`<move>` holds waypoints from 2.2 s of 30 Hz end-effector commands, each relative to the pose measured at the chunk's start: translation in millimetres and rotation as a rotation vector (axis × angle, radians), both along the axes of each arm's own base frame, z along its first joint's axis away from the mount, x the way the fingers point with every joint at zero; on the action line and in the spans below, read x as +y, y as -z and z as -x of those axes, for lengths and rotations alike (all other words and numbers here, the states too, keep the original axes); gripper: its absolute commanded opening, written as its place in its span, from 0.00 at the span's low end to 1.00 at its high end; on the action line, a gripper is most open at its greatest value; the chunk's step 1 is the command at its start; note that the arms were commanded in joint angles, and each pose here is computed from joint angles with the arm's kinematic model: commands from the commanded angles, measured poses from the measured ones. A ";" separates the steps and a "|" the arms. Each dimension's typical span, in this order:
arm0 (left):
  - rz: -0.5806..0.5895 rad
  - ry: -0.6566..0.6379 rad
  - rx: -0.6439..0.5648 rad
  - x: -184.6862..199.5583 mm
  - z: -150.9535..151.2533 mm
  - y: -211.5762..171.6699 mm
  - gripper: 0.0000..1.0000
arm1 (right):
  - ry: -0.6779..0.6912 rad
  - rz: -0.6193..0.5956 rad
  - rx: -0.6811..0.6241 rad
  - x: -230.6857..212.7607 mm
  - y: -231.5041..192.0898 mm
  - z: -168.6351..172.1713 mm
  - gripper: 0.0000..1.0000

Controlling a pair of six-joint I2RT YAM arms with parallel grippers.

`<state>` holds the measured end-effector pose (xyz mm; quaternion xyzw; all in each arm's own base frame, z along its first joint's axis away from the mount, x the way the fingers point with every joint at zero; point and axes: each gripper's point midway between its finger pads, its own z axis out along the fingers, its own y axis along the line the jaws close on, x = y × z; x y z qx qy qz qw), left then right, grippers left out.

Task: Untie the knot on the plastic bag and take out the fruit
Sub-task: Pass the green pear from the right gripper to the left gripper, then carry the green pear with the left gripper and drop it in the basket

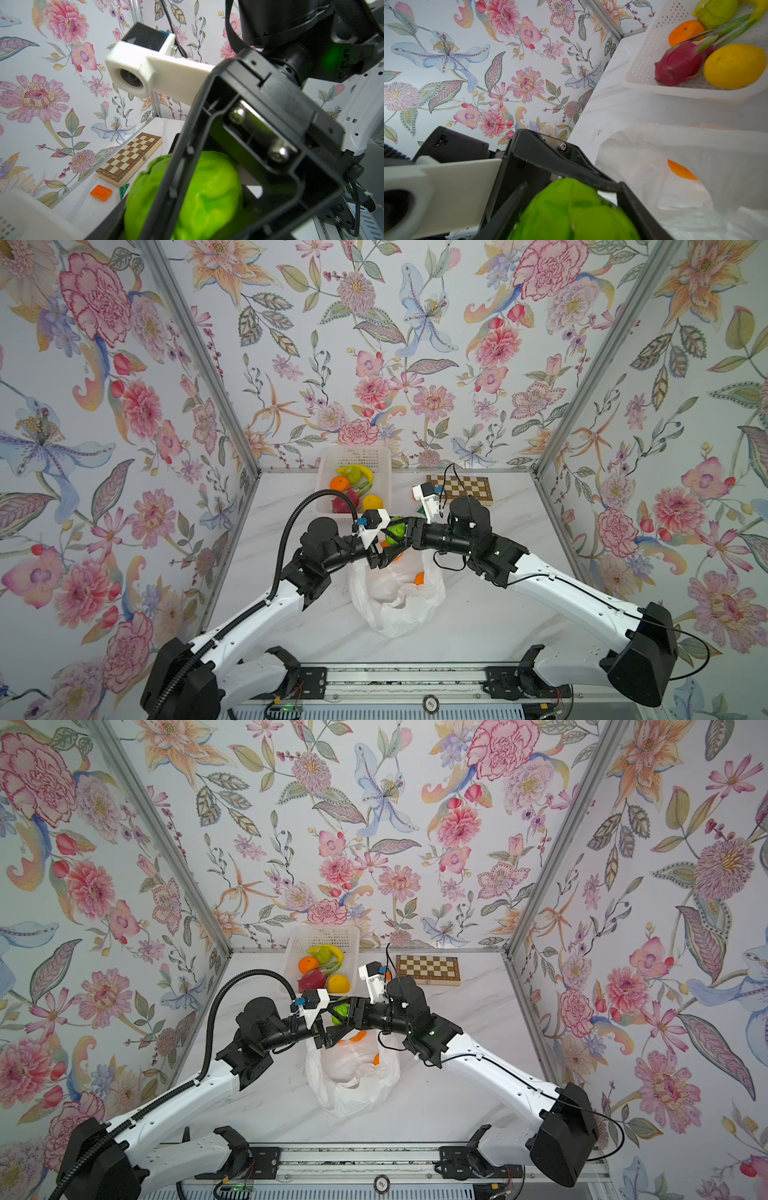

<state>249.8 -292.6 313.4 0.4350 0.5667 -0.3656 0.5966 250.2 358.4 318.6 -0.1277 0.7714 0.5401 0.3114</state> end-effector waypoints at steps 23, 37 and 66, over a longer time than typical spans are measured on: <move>0.135 -0.556 0.176 85.0 -130.3 -35.3 0.29 | 0.355 -0.031 -0.149 -69.1 -34.7 -22.0 0.99; -0.153 -0.959 0.376 129.8 -258.5 49.8 0.25 | 0.367 0.058 -0.037 -64.0 -6.4 -29.1 0.99; -0.241 -0.836 0.588 75.1 -422.1 188.3 0.26 | 0.313 0.087 -0.013 -42.5 7.0 -8.1 0.99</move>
